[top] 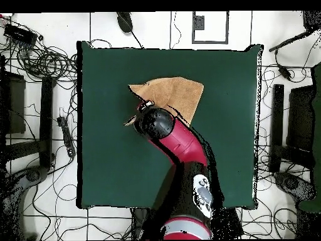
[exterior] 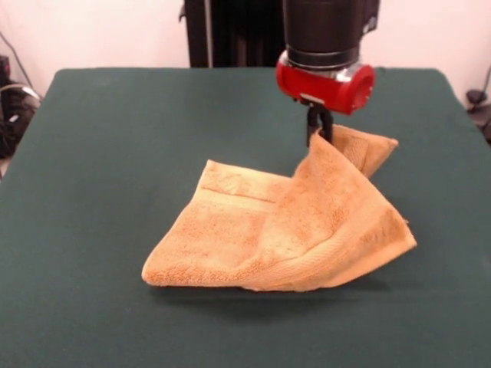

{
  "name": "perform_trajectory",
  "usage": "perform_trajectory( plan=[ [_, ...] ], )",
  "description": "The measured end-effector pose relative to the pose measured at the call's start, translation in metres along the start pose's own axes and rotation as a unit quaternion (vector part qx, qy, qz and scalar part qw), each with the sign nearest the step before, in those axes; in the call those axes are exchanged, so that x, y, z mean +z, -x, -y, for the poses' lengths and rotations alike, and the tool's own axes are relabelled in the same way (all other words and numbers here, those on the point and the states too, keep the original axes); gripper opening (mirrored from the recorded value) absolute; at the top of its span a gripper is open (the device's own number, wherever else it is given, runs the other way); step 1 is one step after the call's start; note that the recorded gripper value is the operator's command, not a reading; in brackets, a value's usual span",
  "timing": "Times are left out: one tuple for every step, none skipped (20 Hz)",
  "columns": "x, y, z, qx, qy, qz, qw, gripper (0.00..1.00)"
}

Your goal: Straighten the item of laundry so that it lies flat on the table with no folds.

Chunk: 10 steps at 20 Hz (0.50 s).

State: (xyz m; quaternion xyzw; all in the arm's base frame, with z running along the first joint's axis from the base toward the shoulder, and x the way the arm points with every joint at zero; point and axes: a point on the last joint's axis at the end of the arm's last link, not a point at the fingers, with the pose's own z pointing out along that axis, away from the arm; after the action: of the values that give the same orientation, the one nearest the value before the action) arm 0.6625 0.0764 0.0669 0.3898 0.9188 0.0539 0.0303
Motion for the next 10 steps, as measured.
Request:
perform_trajectory(
  plan=[
    [0.000, 0.000, 0.002, 0.000, -0.001, -0.001, 1.0000, 0.00],
    [-0.001, -0.002, 0.005, 0.000, -0.003, -0.001, 1.0000, 0.00],
    [-0.003, -0.003, 0.007, -0.001, -0.004, -0.002, 1.0000, 0.00],
    [-0.003, -0.004, 0.008, -0.001, -0.002, -0.001, 1.0000, 0.00],
    [-0.003, -0.004, 0.009, -0.001, -0.001, -0.001, 1.0000, 0.00],
    [0.003, 0.004, 0.015, -0.002, 0.013, 0.009, 0.9999, 0.00],
    [0.008, 0.010, 0.019, -0.004, 0.020, 0.017, 0.9996, 0.00],
    [0.013, 0.017, 0.022, -0.005, 0.026, 0.026, 0.9993, 0.00],
    [0.018, 0.023, 0.025, -0.006, 0.033, 0.034, 0.9989, 0.00],
    [0.026, 0.033, 0.028, -0.008, 0.043, 0.049, 0.9978, 0.00]
  ],
)
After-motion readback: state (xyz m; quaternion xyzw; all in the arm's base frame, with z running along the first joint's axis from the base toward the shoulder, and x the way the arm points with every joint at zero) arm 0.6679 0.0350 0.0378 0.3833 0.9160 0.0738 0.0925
